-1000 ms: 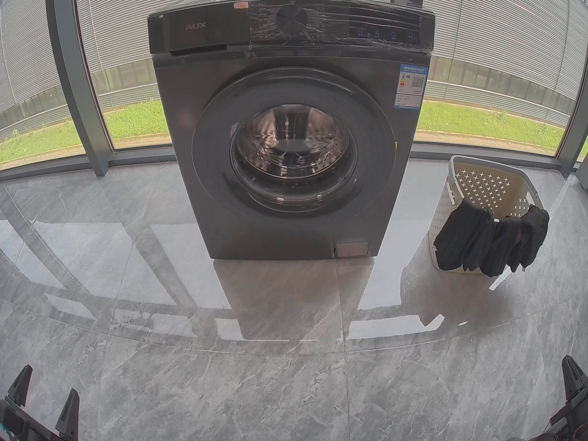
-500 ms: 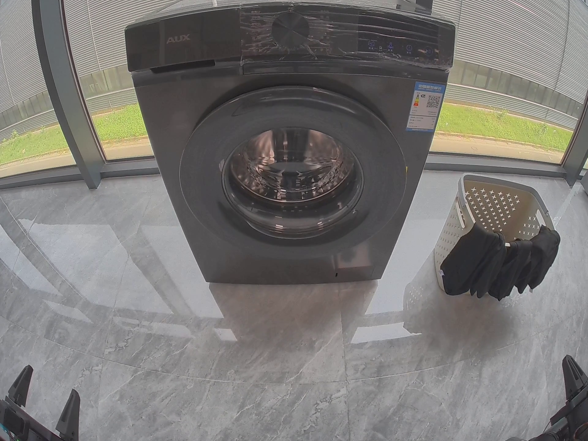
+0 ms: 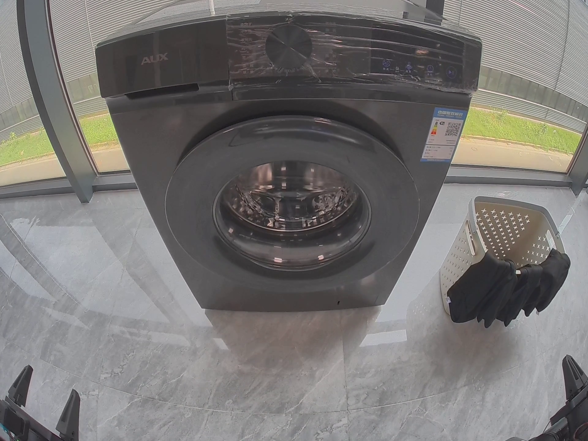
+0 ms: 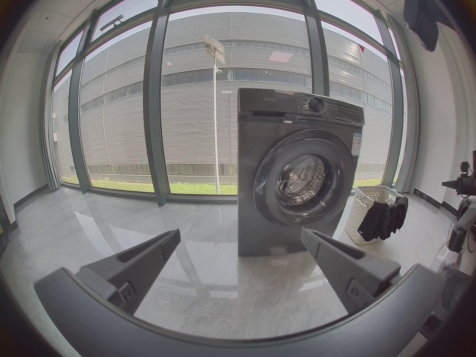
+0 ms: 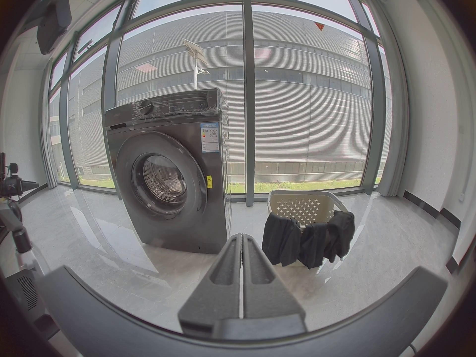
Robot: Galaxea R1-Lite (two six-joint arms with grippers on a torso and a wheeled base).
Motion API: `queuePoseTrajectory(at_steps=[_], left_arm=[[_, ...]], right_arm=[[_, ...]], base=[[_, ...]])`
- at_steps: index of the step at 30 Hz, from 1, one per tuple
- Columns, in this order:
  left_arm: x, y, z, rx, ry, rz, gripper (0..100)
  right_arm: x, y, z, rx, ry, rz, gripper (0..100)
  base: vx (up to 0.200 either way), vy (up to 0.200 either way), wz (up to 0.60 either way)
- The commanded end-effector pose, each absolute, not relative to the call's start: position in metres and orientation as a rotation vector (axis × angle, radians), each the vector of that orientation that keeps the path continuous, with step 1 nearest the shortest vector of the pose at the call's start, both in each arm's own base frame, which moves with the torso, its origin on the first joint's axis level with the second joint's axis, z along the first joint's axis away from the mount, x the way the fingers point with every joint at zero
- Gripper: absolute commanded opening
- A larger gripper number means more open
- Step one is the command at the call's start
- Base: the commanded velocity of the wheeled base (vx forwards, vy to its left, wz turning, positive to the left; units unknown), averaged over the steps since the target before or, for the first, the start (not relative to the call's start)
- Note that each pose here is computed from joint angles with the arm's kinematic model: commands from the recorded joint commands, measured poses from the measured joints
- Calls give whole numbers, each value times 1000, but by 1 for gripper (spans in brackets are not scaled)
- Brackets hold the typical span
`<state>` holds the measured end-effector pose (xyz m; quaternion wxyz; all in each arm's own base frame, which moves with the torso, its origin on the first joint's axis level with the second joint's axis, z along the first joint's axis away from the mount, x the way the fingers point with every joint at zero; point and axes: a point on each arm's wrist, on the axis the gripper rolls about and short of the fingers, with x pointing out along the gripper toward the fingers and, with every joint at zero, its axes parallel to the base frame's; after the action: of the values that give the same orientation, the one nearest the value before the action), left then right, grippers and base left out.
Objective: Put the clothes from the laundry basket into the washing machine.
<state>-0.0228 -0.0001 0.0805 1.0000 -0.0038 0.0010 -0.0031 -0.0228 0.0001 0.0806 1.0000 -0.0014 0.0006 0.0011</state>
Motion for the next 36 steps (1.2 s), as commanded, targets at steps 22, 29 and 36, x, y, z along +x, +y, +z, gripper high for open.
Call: queuePoseTrajectory(at_steps=[22,29,36], left_arm=[[-23,0,76,-9,2,-6,100],[-23,0,76,-9,2,-6,100],[-23,0,76,-9,2,-6,100]], right_arm=[[-23,0,75,-3,2,3,0],[-23,0,75,-3,2,3,0],[-23,0,75,-3,2,3,0]], base=[[0,-136,0],[0,-200,0],[0,-200,0]])
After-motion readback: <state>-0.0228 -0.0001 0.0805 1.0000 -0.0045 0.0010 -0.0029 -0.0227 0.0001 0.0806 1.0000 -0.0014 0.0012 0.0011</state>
